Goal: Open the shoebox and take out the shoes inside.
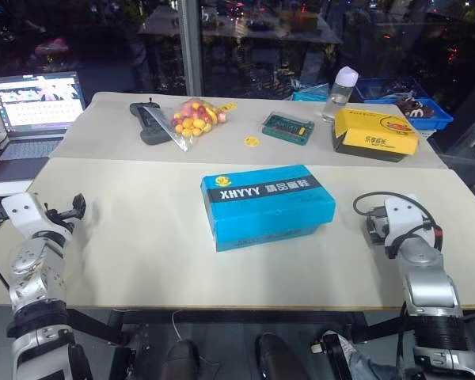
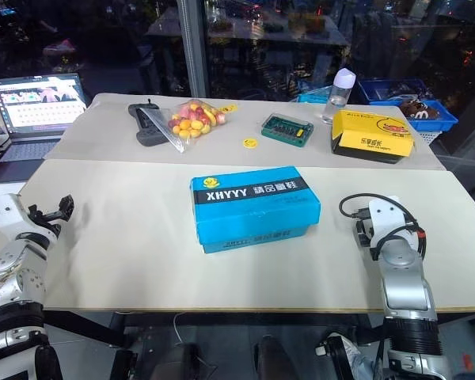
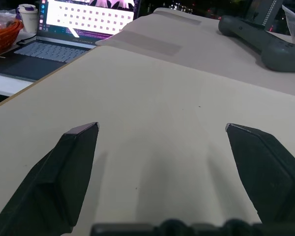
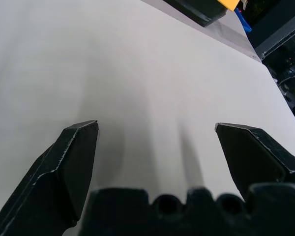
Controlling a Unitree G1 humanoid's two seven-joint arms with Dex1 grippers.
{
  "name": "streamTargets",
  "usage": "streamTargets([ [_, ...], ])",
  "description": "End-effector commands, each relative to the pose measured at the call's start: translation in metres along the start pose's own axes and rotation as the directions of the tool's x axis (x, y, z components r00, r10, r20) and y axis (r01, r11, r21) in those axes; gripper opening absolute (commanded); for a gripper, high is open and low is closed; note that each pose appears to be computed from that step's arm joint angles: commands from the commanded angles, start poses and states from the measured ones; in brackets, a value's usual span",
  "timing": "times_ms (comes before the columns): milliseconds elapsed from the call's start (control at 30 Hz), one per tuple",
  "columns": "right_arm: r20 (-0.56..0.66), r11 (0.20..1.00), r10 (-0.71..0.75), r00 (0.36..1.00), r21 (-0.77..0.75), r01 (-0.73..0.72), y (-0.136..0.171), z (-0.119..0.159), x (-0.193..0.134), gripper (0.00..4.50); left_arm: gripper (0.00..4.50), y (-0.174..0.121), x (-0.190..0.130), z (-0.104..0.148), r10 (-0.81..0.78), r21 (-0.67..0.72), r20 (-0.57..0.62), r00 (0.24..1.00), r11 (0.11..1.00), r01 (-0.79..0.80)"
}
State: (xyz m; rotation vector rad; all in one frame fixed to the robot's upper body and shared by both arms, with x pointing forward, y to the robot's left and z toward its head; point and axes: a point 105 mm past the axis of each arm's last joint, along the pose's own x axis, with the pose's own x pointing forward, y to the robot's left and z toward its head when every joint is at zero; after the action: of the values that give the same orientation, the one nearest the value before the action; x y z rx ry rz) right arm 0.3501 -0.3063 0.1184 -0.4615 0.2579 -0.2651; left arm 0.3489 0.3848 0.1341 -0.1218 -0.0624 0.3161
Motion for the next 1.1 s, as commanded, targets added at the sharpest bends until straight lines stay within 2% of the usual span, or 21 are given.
streamTargets([
  [33, 0.054, 0.998, -0.051, 0.997, -0.018, 0.052, -0.018, 0.013, -0.005, 4.5, 4.48, -0.003, 0.002, 0.015, -0.016, 0.005, 0.059, 0.998, 1.0, 0.015],
  [233, 0.042, 0.997, -0.069, 0.997, -0.019, 0.07, -0.025, 0.009, -0.006, 4.5, 4.48, -0.008, 0.003, 0.013, -0.036, 0.018, 0.051, 0.998, 0.999, 0.035],
  [333, 0.039, 0.996, -0.09, 0.995, -0.012, 0.091, -0.033, 0.009, -0.005, 4.5, 4.48, -0.024, 0.005, 0.016, -0.099, 0.013, 0.068, 0.993, 0.995, 0.099],
  [367, 0.044, 0.995, -0.096, 0.994, 0.007, 0.096, -0.037, 0.011, -0.004, 4.5, 4.48, -0.042, 0.007, 0.02, -0.163, 0.013, 0.077, 0.984, 0.987, 0.163],
  [400, 0.057, 0.996, -0.094, 0.994, 0.019, 0.093, -0.04, 0.015, -0.004, 4.5, 4.48, -0.075, 0.004, 0.021, -0.31, 0.048, 0.067, 0.948, 0.95, 0.307],
  [467, 0.079, 0.997, -0.067, 0.995, 0.053, 0.063, -0.044, 0.023, -0.004, 4.5, 4.48, -0.134, -0.017, 0.018, -0.58, 0.129, 0.006, 0.815, 0.808, 0.574],
  [533, 0.105, 0.996, 0.005, 0.994, 0.089, -0.015, -0.041, 0.031, -0.005, 4.5, 4.48, -0.16, -0.041, 0.018, -0.723, 0.105, -0.037, 0.689, 0.683, 0.723],
  [600, 0.142, 0.987, 0.136, 0.98, 0.068, -0.147, -0.033, 0.041, -0.011, 4.5, 4.48, -0.164, -0.062, 0.016, -0.803, 0.11, -0.113, 0.586, 0.576, 0.81],
  [667, 0.155, 0.949, 0.309, 0.938, 0.011, -0.315, -0.022, 0.047, -0.024, 4.5, 4.48, -0.158, -0.081, 0.015, -0.848, 0.111, -0.198, 0.491, 0.478, 0.871],
  [800, 0.14, 0.872, 0.49, 0.86, -0.066, -0.486, -0.011, 0.052, -0.044, 4.5, 4.48, -0.142, -0.087, 0.019, -0.848, 0.129, -0.283, 0.448, 0.429, 0.894],
  [833, 0.126, 0.864, 0.503, 0.855, -0.083, -0.496, -0.011, 0.052, -0.045, 4.5, 4.22, -0.139, -0.085, 0.021, -0.842, 0.145, -0.292, 0.453, 0.429, 0.892],
  [900, 0.115, 0.865, 0.5, 0.858, -0.097, -0.491, -0.011, 0.051, -0.043, 3.98, 3.74, -0.137, -0.082, 0.025, -0.839, 0.16, -0.291, 0.459, 0.431, 0.888],
  [933, 0.111, 0.866, 0.499, 0.859, -0.102, -0.489, -0.011, 0.051, -0.042, 3.73, 3.3, -0.137, -0.081, 0.026, -0.84, 0.162, -0.288, 0.46, 0.431, 0.888],
  [1000, 0.094, 0.861, 0.506, 0.858, -0.126, -0.493, -0.006, 0.048, -0.04, 3.18, 2.72, -0.14, -0.081, 0.027, -0.844, 0.162, -0.28, 0.458, 0.428, 0.889],
  [1100, 0.079, 0.85, 0.52, 0.85, -0.145, -0.506, 0.003, 0.046, -0.04, 2.05, 1.53, -0.145, -0.082, 0.026, -0.852, 0.154, -0.267, 0.451, 0.424, 0.892],
])
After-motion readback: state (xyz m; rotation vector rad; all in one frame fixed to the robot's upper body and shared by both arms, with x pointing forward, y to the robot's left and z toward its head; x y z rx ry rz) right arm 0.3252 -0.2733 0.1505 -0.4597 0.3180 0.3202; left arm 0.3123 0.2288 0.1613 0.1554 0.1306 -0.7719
